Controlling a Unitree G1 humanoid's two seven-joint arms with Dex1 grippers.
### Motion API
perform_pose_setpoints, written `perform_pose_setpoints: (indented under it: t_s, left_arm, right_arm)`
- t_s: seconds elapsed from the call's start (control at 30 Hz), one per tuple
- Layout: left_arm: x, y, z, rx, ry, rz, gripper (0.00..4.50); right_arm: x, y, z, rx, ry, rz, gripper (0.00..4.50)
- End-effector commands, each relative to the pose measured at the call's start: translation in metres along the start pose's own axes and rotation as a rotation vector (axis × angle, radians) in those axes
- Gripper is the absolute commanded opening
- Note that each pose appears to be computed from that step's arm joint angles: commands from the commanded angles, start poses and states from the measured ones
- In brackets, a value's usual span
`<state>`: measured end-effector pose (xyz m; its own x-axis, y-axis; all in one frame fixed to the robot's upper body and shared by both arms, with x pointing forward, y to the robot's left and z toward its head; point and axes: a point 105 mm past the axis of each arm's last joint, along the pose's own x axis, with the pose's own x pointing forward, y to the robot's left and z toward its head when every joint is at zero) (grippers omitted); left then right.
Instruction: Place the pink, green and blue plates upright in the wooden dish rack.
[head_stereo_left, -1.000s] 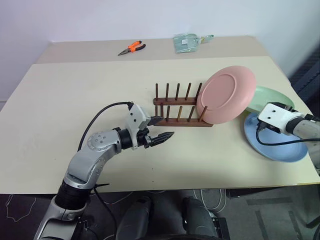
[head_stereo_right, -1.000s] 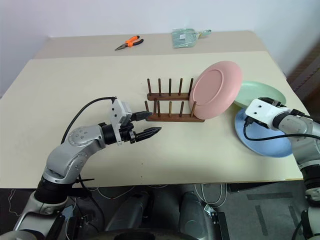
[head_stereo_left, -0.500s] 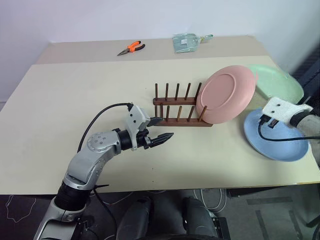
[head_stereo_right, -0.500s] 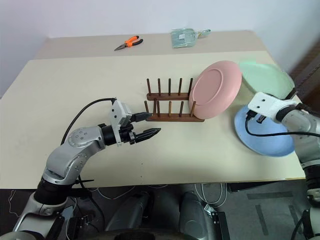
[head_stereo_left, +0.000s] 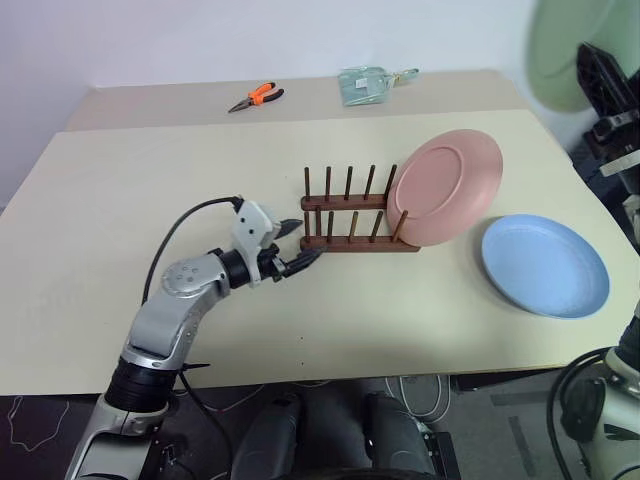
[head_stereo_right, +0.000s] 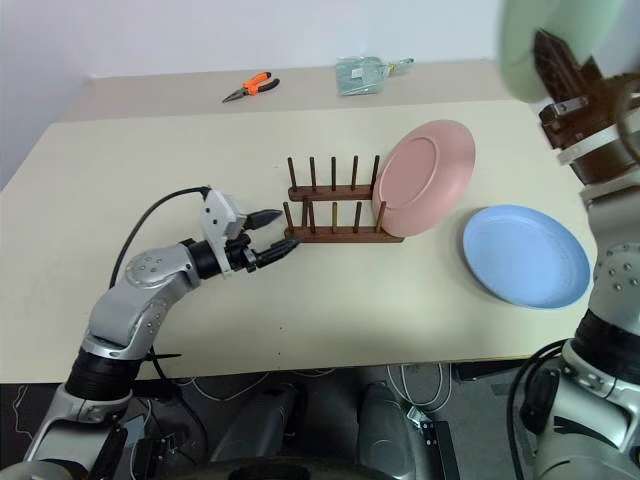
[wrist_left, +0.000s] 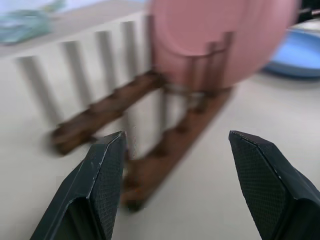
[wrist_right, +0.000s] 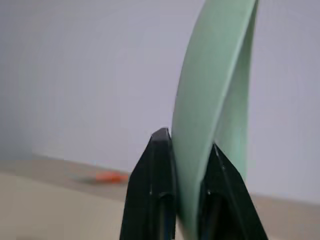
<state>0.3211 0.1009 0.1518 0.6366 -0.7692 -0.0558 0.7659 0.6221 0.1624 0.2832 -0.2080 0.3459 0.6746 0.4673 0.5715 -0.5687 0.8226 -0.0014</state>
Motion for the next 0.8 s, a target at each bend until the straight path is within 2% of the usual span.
perform_pose_setpoints:
  t_s: [0.03, 0.1, 0.2, 0.4, 0.8]
  left_arm:
    - [-0.008, 0.008, 0.007, 0.033, -0.027, 0.032, 3.37]
    - [-0.010, 0.007, 0.006, 0.032, -0.026, 0.032, 3.37]
    - [-0.011, 0.006, 0.006, 0.028, -0.027, 0.032, 3.37]
    - [-0.015, -0.002, 0.008, -0.003, -0.037, 0.008, 3.37]
    - [-0.012, -0.008, 0.006, -0.014, -0.031, -0.016, 3.37]
  right_arm:
    - [0.005, 0.047, -0.005, 0.240, -0.030, 0.119, 0.05]
    - [0.008, 0.065, -0.031, 0.290, 0.052, 0.119, 0.05]
    - [0.009, 0.075, -0.065, 0.304, 0.151, 0.048, 0.05]
    - [0.009, 0.086, -0.096, 0.244, 0.256, 0.000, 0.05]
    - [0.000, 0.078, -0.132, 0.178, 0.395, -0.087, 0.05]
